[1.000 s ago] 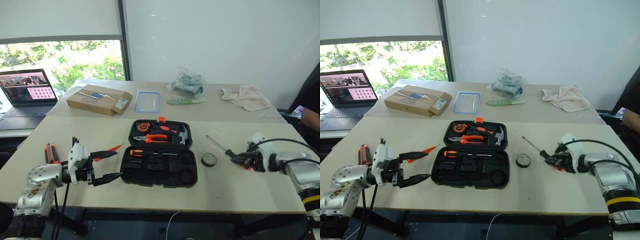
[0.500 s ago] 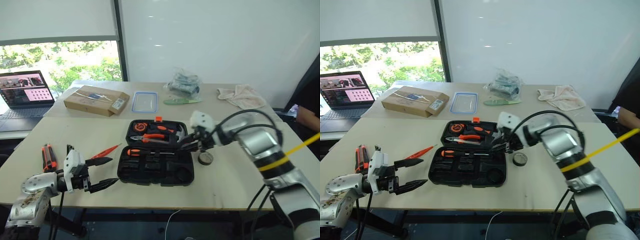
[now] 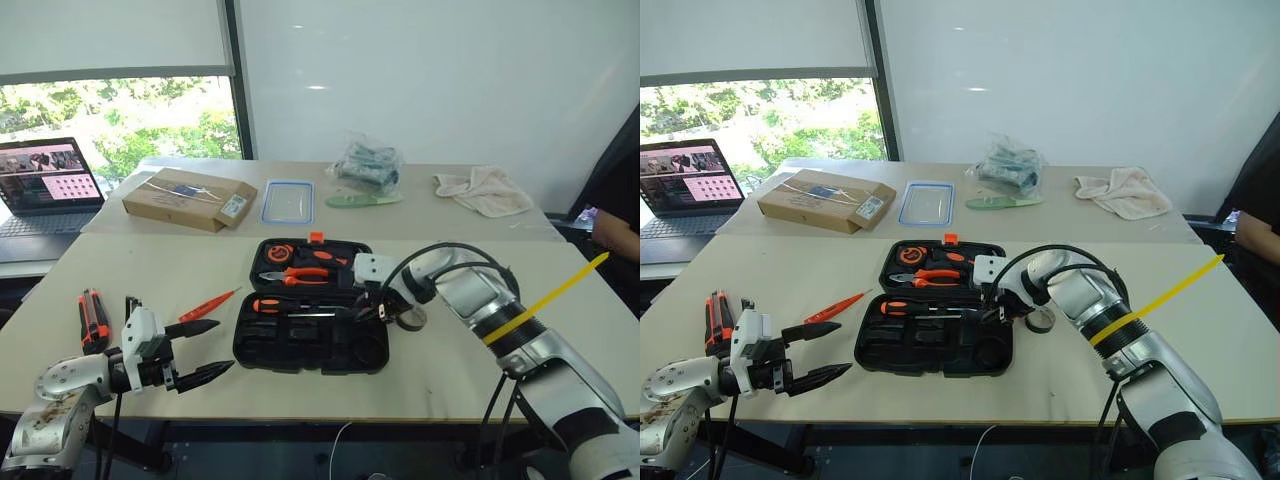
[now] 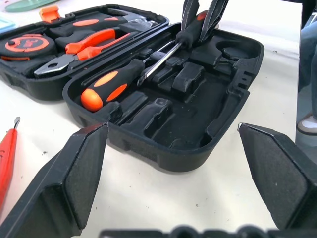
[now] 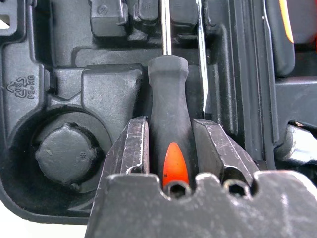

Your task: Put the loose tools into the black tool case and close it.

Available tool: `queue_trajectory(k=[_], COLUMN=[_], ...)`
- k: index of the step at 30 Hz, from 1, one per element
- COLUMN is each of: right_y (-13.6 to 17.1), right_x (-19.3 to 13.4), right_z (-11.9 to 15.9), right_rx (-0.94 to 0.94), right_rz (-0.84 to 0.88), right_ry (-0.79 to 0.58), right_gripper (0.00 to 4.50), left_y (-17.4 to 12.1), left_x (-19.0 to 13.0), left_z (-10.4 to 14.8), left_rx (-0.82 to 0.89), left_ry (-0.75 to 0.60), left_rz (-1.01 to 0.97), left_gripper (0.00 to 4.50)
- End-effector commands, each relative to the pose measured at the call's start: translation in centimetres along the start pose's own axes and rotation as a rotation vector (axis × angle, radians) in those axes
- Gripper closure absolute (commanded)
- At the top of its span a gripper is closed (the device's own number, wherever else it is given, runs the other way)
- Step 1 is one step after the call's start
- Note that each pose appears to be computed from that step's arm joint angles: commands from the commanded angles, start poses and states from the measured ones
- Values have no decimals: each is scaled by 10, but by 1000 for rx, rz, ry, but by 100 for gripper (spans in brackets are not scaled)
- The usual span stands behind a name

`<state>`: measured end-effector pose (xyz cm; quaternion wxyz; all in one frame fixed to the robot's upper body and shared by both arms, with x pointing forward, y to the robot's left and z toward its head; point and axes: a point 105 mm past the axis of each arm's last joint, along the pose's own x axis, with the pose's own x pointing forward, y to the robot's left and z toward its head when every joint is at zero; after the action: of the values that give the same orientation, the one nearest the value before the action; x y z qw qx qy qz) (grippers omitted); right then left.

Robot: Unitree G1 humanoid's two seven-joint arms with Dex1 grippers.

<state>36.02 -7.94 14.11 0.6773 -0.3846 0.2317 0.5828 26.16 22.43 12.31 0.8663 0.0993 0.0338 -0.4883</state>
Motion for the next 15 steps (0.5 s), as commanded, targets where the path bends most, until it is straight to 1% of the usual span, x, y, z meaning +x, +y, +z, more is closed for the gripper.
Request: queue_trajectory(k=[1, 6, 7, 8, 10, 12, 13, 15], right_y=[0, 2, 2, 2, 0, -6, -9, -18], right_x=[4, 9, 8, 7, 2, -11, -15, -30], right_z=[-1, 0, 1, 2, 10, 19, 23, 26], right_rx=[-7, 21, 22, 21, 16, -4, -25, -33], right_rz=[0, 12, 14, 16, 14, -2, -10, -44], right_ry=[16, 6, 0, -9, -64, -124, -151, -183], right_gripper=[352, 352, 251, 231, 168, 94, 66, 66], left_y=[4, 6, 6, 6, 6, 6, 6, 5], left_x=[-3, -3, -3, -3, -3, -3, -3, -4], left_z=[12, 12, 12, 12, 11, 10, 9, 8], left_rx=[44, 48, 49, 50, 50, 48, 47, 45], left_ry=[-17, -16, -16, -17, -16, -14, -13, -11], left_rz=[14, 18, 20, 21, 23, 26, 26, 29], left_gripper=[0, 0, 0, 0, 0, 0, 0, 0])
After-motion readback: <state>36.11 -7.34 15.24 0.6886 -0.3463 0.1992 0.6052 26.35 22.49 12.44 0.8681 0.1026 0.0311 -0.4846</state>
